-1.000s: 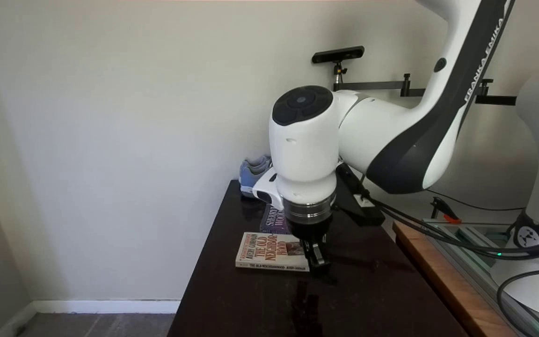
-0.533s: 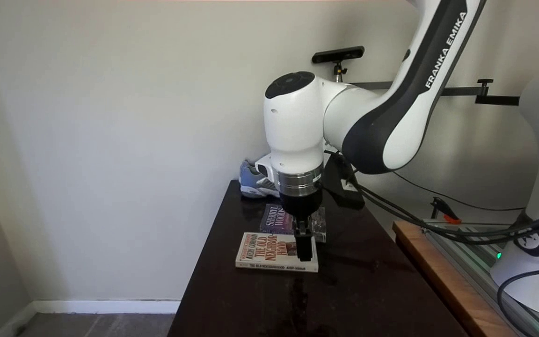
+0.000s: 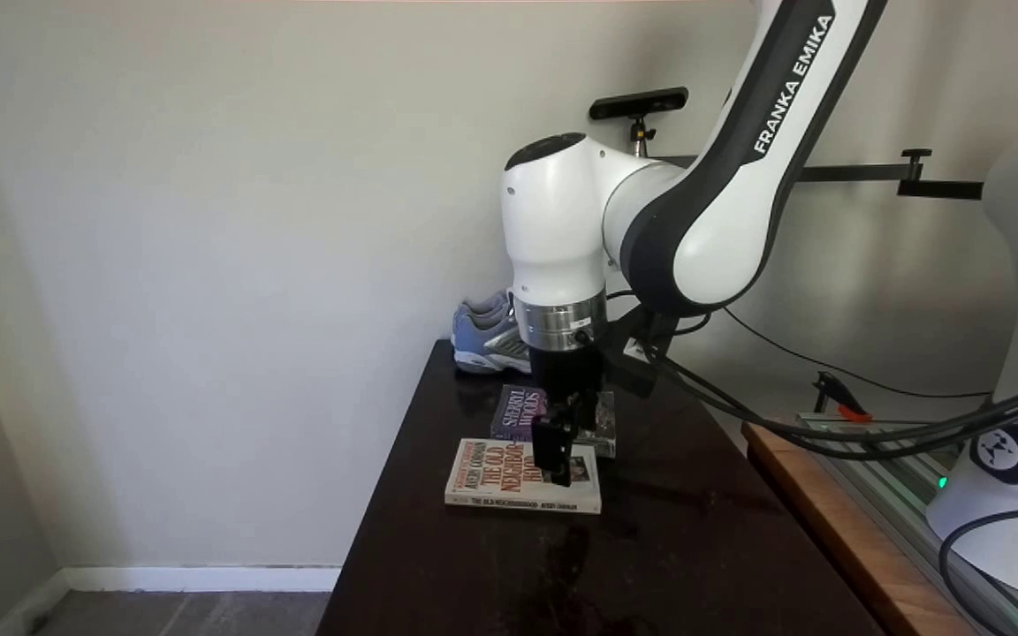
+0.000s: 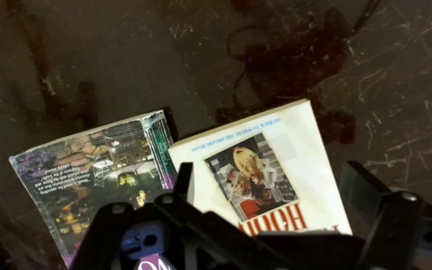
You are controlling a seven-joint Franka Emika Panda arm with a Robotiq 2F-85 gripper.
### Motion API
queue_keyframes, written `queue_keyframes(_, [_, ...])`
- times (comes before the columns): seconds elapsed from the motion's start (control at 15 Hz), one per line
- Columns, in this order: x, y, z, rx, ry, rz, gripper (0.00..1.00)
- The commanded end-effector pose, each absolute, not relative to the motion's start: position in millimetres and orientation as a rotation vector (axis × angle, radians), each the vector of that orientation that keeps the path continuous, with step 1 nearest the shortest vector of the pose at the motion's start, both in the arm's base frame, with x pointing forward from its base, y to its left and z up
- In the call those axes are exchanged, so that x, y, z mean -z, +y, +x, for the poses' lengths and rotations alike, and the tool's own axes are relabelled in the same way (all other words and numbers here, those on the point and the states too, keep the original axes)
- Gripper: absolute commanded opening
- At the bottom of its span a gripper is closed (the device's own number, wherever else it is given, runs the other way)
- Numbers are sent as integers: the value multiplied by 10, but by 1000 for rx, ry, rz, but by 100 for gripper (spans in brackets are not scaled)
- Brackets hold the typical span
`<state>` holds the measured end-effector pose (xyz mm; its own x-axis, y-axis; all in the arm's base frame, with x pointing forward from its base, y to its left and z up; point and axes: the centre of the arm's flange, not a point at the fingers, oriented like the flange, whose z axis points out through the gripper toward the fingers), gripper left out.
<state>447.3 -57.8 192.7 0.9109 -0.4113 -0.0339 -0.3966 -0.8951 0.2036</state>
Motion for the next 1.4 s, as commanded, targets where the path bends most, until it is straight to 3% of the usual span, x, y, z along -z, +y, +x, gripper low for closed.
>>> queue_keyframes(0.0, [-1983,-585,4284,-1,-873,2886,100])
queue_keyframes(0.8, [-1668,-1004,3936,-300,-1694,2664,100])
queue_keyframes(1.33, [-1505,-999,3986,-405,-1873,2604,100])
